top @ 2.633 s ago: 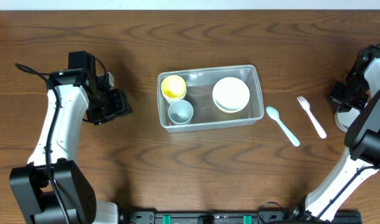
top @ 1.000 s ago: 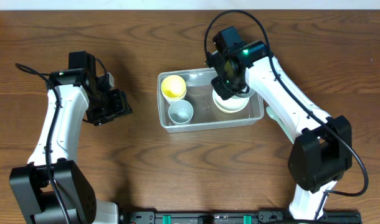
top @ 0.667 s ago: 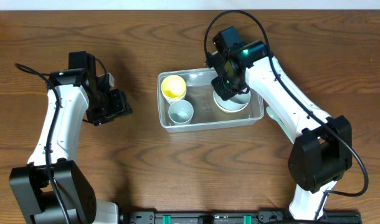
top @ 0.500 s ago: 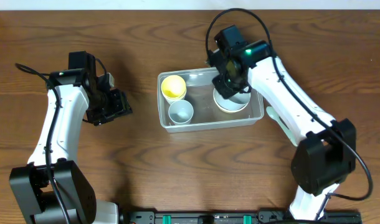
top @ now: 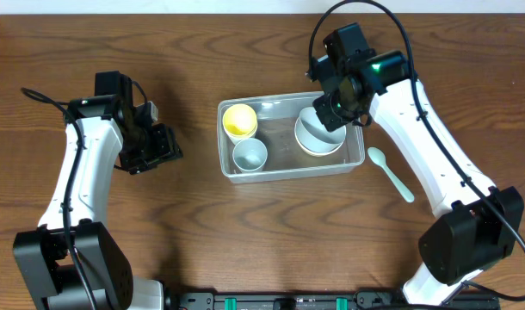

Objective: Pack container
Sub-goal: 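Carry the white bowl over the box onto the stacked bowls, then lower the white bowl onto the stack and open the right gripper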

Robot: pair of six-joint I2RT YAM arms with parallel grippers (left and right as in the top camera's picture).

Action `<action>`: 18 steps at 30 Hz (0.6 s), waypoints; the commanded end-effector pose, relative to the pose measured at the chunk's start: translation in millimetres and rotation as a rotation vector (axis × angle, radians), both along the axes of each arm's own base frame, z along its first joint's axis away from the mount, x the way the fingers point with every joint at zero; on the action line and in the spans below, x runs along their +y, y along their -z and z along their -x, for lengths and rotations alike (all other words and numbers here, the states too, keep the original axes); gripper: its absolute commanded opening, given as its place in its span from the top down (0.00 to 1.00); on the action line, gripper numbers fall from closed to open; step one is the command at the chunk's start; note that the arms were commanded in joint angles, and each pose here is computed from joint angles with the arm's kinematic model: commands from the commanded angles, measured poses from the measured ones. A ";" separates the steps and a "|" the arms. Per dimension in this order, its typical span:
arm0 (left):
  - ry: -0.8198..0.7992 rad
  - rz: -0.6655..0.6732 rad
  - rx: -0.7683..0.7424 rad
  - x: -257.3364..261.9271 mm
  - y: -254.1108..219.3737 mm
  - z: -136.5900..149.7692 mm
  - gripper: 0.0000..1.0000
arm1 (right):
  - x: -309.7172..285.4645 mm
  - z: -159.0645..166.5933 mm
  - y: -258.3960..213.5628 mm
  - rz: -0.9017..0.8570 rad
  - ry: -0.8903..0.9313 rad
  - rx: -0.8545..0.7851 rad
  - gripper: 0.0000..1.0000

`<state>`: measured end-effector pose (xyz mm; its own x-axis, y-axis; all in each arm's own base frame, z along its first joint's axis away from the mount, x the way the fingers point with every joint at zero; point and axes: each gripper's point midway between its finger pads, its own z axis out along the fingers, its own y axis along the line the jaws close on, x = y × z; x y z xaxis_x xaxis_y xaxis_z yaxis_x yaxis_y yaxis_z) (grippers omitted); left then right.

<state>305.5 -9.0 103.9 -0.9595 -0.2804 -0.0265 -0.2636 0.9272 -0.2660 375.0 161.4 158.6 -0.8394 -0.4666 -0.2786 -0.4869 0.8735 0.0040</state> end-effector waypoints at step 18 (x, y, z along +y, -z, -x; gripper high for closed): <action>0.008 0.010 -0.011 -1.0 -3.3 -2.1 0.37 | 23.0 32.9 45.5 -0.007 -0.124 0.093 0.48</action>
<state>305.5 -9.0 103.9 -0.9595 -0.2804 -0.0265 -0.2636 0.9272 -0.2660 350.1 184.1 126.4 -0.8067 -0.5451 -0.2283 -0.5692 0.8206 0.0519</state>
